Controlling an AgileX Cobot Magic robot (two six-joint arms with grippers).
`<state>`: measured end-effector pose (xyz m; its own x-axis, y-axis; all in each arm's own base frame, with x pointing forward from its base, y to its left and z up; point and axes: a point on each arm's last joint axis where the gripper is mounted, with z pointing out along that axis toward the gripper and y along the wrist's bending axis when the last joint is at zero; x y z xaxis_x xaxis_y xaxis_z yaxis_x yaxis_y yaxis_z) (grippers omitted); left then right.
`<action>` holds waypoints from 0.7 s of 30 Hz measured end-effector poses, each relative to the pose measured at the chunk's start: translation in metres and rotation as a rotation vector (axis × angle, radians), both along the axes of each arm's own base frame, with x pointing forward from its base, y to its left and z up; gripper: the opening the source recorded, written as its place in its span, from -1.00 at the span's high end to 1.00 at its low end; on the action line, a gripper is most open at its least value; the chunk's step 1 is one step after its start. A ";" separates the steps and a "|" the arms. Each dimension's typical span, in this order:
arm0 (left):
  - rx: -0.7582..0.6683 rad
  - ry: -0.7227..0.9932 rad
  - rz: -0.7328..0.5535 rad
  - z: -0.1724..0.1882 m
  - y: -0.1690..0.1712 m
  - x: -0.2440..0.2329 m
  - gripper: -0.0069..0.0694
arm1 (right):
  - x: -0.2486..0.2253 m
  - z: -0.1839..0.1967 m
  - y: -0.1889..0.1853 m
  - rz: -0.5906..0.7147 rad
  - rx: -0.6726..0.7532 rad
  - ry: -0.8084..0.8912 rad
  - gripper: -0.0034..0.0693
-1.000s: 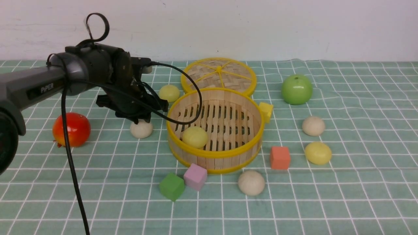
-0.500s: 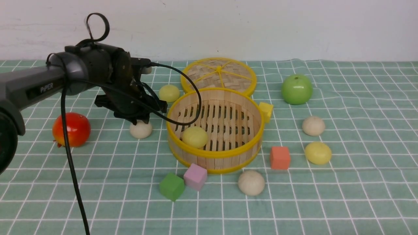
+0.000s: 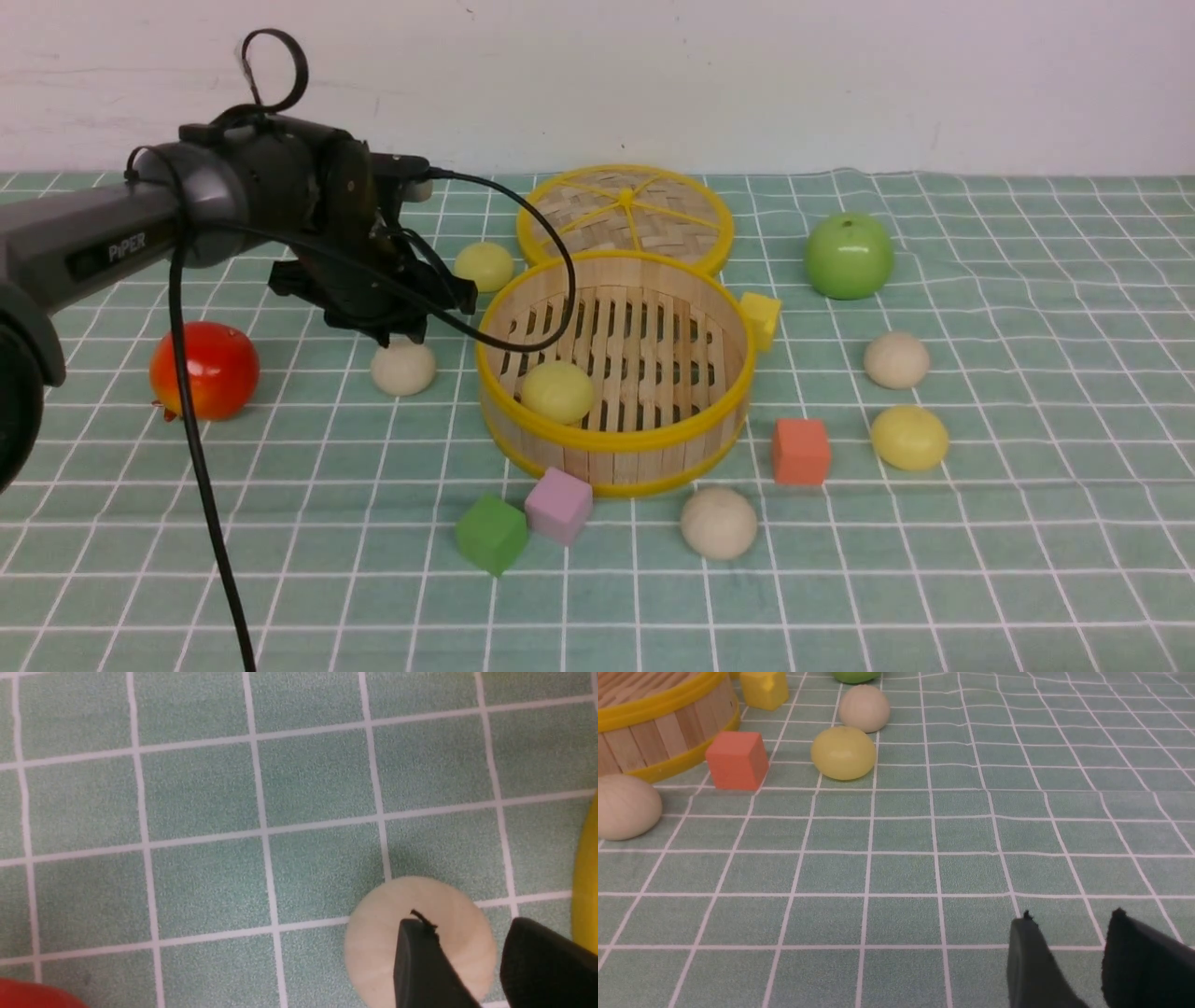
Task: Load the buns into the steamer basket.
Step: Use the left arm to grab a steamed stuffed bun
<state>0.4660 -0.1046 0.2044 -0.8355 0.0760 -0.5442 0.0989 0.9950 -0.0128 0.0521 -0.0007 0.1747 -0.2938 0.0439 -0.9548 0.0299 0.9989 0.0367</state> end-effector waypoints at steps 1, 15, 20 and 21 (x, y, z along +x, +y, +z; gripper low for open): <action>0.001 0.003 0.000 -0.002 0.000 0.000 0.17 | 0.000 0.000 0.000 0.000 0.000 0.000 0.25; -0.002 0.033 0.020 -0.013 0.000 0.002 0.20 | 0.000 0.000 0.000 0.000 0.000 0.000 0.25; 0.000 0.041 0.021 -0.015 0.000 0.001 0.20 | 0.000 0.000 0.000 0.000 0.000 0.000 0.25; 0.000 0.042 0.021 -0.015 0.000 0.001 0.20 | 0.000 0.000 0.000 0.000 0.000 0.000 0.25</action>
